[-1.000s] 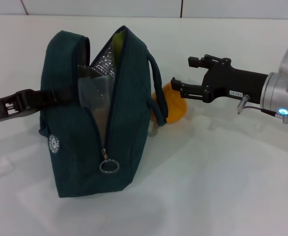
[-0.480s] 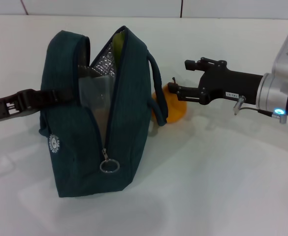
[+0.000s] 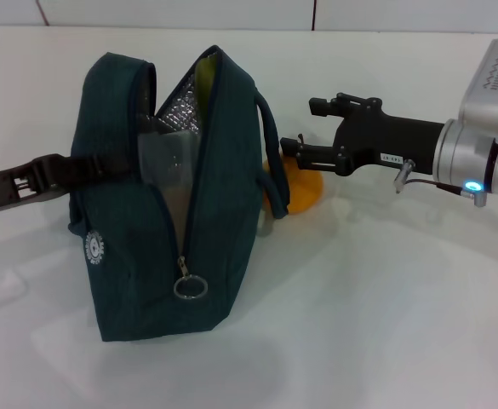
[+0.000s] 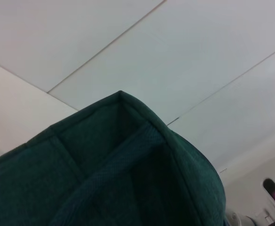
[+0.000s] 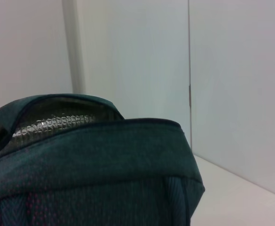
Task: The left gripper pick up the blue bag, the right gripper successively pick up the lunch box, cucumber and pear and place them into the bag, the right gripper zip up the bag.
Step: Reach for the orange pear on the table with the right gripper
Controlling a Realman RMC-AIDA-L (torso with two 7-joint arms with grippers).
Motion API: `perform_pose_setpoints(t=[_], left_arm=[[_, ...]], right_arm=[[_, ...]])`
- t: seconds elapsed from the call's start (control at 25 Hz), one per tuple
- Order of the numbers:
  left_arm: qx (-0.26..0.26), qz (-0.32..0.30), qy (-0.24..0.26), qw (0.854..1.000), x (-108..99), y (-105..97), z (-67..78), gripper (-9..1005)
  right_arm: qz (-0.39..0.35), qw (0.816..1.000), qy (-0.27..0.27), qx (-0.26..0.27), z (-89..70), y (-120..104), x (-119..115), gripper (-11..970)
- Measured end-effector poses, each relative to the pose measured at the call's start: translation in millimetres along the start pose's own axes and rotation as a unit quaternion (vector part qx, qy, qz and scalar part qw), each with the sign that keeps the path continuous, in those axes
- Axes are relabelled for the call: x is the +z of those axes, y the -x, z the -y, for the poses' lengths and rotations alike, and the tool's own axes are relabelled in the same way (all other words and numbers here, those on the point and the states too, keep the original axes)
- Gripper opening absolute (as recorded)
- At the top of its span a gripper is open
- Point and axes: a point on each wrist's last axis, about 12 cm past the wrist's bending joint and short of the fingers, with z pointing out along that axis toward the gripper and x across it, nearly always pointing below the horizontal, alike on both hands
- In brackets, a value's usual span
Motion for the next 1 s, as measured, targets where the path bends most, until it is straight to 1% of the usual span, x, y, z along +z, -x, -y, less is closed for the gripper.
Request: perform_pose_setpoints(t=[0.04, 0.36, 0.8, 1.0], left_arm=[[0.000, 0.001, 0.001, 1.000, 0.2, 0.3, -0.3, 36], [0.002, 0.002, 0.004, 1.000, 0.5, 0.7, -0.9, 36], [0.007, 0.003, 0.007, 1.000, 0.8, 1.0, -1.6, 36], [0.007, 0.004, 0.007, 1.000, 0.7, 1.0, -1.6, 36]], right_arm=[[0.000, 1.000, 0.000, 0.000, -0.1, 0.0, 0.1, 793], [-0.009, 1.000, 0.005, -0.007, -1.8, -0.1, 3.3, 675], [-0.008, 1.000, 0.008, -0.007, -3.8, 1.4, 6.5, 642], [-0.009, 1.000, 0.011, -0.011, -4.6, 2.4, 7.8, 543]])
